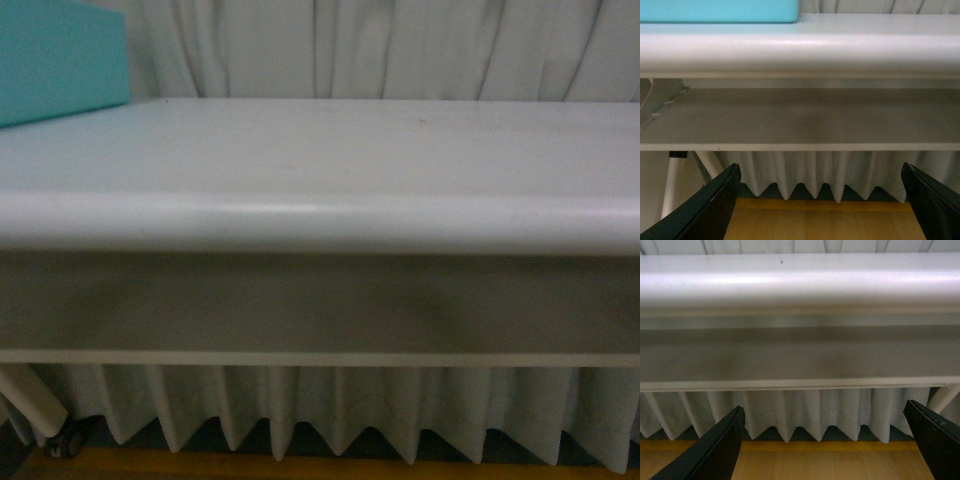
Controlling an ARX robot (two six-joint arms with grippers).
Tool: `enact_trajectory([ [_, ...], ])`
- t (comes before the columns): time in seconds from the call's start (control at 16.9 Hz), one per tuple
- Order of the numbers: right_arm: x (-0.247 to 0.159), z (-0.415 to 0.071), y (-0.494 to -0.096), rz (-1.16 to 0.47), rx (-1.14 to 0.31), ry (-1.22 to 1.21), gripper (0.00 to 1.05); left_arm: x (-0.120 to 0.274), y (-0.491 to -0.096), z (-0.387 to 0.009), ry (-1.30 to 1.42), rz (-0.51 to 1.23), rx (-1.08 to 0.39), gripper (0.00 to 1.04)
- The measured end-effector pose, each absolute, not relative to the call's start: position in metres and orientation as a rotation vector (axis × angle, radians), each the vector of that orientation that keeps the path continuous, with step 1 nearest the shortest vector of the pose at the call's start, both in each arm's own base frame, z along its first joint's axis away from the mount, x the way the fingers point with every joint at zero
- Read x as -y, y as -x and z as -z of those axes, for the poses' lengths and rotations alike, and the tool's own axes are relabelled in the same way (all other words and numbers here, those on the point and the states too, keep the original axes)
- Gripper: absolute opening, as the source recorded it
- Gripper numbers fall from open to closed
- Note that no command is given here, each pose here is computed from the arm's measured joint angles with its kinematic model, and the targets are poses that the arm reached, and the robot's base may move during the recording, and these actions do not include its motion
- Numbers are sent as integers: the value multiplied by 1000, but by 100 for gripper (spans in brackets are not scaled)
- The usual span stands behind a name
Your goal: Wind up and store yellow beetle toy
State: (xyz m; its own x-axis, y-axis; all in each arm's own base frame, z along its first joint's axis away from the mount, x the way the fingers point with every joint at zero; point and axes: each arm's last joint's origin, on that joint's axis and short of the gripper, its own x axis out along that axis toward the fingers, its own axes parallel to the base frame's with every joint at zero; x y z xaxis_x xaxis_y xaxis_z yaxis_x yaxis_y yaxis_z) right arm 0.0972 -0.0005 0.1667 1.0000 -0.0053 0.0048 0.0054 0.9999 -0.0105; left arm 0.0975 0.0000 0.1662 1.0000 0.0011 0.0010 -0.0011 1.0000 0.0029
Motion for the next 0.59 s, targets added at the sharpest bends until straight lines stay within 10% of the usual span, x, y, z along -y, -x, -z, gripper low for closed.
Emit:
enact_trajectory([
  [0.59, 1, -166, -97, 6, 2, 10, 98, 0, -97, -166, -3, 0, -1, 98],
])
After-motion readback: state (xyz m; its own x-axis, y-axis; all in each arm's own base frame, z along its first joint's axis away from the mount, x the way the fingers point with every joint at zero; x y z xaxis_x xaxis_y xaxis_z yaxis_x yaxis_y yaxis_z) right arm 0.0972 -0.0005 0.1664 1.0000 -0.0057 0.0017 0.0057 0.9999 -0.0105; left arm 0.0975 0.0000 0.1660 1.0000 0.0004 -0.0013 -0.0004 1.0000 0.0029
